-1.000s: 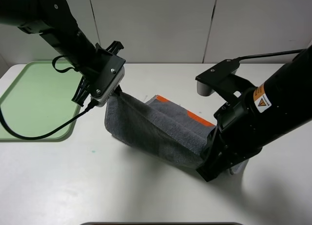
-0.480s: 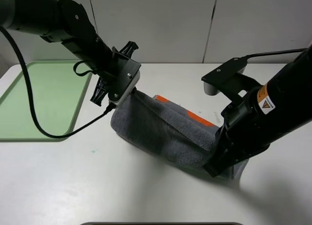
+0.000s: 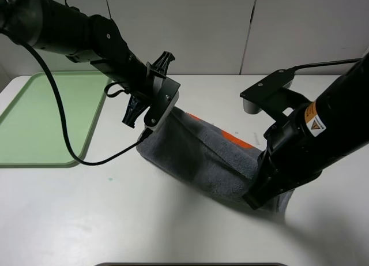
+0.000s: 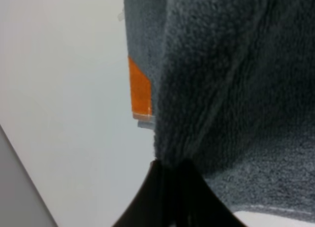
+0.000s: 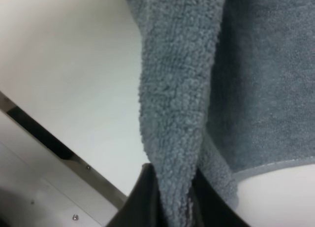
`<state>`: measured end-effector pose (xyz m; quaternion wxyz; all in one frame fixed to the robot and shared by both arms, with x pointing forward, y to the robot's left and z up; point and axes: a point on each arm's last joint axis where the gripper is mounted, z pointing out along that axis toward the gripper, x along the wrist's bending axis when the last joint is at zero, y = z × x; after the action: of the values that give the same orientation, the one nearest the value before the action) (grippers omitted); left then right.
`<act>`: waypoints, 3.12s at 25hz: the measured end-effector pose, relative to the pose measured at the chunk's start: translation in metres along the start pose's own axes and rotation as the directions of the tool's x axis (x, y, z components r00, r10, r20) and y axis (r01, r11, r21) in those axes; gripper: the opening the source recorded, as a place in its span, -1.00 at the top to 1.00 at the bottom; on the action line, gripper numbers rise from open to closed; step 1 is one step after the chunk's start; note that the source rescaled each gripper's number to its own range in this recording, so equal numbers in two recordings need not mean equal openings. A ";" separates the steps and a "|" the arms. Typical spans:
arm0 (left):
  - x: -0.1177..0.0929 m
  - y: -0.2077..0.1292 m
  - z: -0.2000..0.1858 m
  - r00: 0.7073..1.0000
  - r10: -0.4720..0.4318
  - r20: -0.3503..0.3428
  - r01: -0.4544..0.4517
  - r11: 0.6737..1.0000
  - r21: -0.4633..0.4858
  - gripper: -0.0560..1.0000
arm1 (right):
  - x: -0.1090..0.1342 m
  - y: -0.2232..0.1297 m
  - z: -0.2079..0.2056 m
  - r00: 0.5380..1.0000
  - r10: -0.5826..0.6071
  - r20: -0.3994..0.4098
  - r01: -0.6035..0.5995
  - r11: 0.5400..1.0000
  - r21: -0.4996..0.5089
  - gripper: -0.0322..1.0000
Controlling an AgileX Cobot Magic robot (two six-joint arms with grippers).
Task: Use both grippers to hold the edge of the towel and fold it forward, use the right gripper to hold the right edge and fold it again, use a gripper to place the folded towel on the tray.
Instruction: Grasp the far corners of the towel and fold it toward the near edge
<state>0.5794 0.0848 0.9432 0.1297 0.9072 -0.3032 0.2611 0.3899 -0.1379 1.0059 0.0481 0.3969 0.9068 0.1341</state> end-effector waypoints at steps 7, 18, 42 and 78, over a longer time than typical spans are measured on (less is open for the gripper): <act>0.002 -0.002 0.003 1.000 0.001 -0.026 0.000 1.000 0.014 0.89 | -0.004 0.004 0.022 0.999 -0.001 0.050 -0.003 0.997 0.080 0.94; 0.003 -0.002 0.003 0.999 0.003 -0.037 -0.002 1.000 0.019 0.89 | -0.013 0.007 0.033 0.988 -0.005 0.156 -0.010 0.995 0.095 0.94; 0.003 0.008 0.019 0.995 0.047 -0.083 -0.045 0.998 0.037 0.89 | -0.022 0.010 0.033 0.967 0.042 0.252 -0.057 0.997 0.051 0.94; 0.003 0.025 0.031 0.990 0.084 -0.114 -0.080 0.996 0.036 0.89 | -0.031 0.009 0.061 0.931 -0.038 0.362 -0.033 0.982 0.188 0.94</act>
<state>0.5784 0.0516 0.9208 0.1218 0.8794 -0.3280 0.3228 0.4294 -0.1425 0.9490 0.1770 0.4164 0.8913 -0.0293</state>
